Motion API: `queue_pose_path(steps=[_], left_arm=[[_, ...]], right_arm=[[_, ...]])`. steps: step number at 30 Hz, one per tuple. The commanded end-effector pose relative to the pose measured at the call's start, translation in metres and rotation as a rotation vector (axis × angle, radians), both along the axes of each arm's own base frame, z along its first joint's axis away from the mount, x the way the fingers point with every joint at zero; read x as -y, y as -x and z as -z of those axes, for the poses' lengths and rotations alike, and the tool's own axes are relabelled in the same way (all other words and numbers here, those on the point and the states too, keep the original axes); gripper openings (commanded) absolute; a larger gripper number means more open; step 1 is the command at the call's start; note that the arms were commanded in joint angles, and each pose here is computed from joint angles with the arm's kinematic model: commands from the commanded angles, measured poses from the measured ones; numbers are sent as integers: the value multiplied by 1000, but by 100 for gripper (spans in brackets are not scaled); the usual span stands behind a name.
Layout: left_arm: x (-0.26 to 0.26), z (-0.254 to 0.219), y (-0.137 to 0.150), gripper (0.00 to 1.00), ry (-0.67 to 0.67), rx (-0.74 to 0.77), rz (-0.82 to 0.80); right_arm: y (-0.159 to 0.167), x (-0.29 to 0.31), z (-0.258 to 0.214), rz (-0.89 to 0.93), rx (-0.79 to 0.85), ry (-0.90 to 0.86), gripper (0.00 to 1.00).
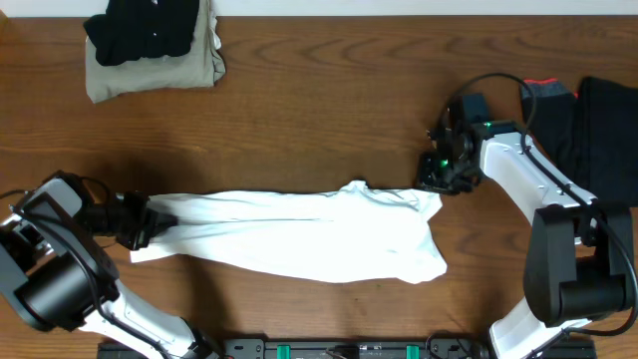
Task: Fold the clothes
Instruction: 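Pull the left gripper outward left, stretching the shirt lengthwise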
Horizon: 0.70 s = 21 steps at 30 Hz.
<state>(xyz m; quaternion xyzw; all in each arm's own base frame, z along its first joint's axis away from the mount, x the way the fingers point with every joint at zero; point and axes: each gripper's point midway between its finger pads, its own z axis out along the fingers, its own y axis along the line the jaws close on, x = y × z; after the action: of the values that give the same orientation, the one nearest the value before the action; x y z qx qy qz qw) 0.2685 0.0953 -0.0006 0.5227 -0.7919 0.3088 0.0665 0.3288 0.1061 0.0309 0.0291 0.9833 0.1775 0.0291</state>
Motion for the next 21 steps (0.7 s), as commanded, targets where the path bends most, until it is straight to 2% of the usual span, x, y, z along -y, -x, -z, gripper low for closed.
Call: queue_pose_path(steps=[1,6,10,14,15,21], left_arm=[[-12,-19,5,6,-118,43,46],[-15,-72,1,7,-225,171,53],[-13,-104,3,22,-291,247,49],[-5,-121,12,45,-308,265,49],[-4,-123,14,49,-306,263,49],[3,-124,23,51,-285,241,66]], right_arm=[[-8,-29,-21,-98,69,-135,33],[-15,-34,-36,-154,107,-155,38],[-14,-37,-48,-175,92,-163,39],[9,-50,-47,-261,35,-185,41],[16,-54,-45,-292,23,-183,43],[48,-78,-25,-435,-14,-122,52]])
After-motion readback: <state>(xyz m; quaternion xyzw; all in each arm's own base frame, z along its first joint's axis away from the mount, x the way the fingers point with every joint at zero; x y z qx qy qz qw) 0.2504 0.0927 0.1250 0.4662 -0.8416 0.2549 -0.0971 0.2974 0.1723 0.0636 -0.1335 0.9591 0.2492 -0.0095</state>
